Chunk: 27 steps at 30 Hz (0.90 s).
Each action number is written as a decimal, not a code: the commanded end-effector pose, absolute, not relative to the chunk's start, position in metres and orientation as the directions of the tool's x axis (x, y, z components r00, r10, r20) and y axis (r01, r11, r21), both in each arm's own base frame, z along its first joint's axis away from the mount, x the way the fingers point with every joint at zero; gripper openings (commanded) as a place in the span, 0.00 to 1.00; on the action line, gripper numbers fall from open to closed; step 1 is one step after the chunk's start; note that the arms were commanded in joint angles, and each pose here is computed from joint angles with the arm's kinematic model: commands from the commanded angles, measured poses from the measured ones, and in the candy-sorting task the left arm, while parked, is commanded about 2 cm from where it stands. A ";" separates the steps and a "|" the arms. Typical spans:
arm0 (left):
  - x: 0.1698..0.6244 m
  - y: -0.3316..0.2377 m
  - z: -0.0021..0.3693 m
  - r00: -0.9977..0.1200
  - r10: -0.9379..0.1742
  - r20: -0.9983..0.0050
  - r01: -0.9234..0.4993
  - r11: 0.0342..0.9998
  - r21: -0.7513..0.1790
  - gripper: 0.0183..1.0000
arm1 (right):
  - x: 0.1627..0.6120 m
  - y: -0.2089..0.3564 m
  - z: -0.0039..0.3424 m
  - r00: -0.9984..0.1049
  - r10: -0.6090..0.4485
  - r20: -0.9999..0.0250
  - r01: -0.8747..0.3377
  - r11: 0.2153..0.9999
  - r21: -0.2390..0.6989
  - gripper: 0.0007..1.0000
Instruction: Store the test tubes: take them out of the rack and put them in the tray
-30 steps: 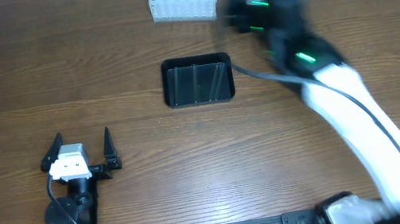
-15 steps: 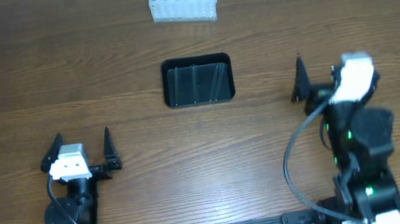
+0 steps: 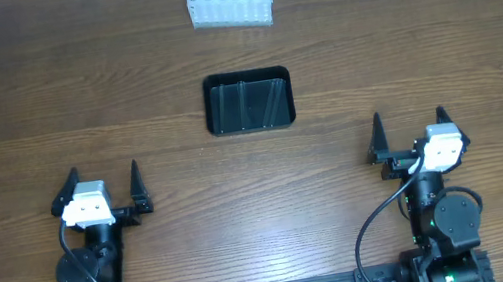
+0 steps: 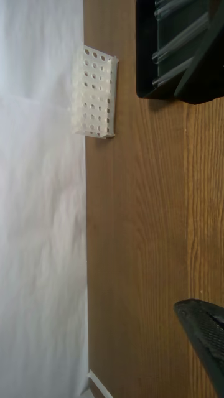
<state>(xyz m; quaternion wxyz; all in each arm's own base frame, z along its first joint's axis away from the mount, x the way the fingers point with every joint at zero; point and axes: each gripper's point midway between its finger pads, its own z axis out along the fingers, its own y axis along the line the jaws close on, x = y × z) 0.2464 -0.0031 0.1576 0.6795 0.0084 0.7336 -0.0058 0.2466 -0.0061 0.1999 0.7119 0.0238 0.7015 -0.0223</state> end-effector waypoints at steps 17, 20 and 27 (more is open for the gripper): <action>0.246 -0.003 0.156 -0.077 0.018 -0.997 0.024 1.000 0.016 1.00 | 0.246 -0.008 0.166 -0.036 0.005 -0.999 0.068 0.998 0.002 0.99; 0.246 -0.003 0.156 -0.077 0.018 -0.997 0.023 1.000 0.016 1.00 | 0.246 -0.003 0.162 -0.052 0.003 -0.999 0.048 0.999 0.000 0.99; 0.246 -0.003 0.156 -0.077 0.018 -0.997 0.024 1.000 0.016 1.00 | 0.246 0.002 0.160 -0.061 0.000 -0.998 0.030 1.000 -0.001 0.99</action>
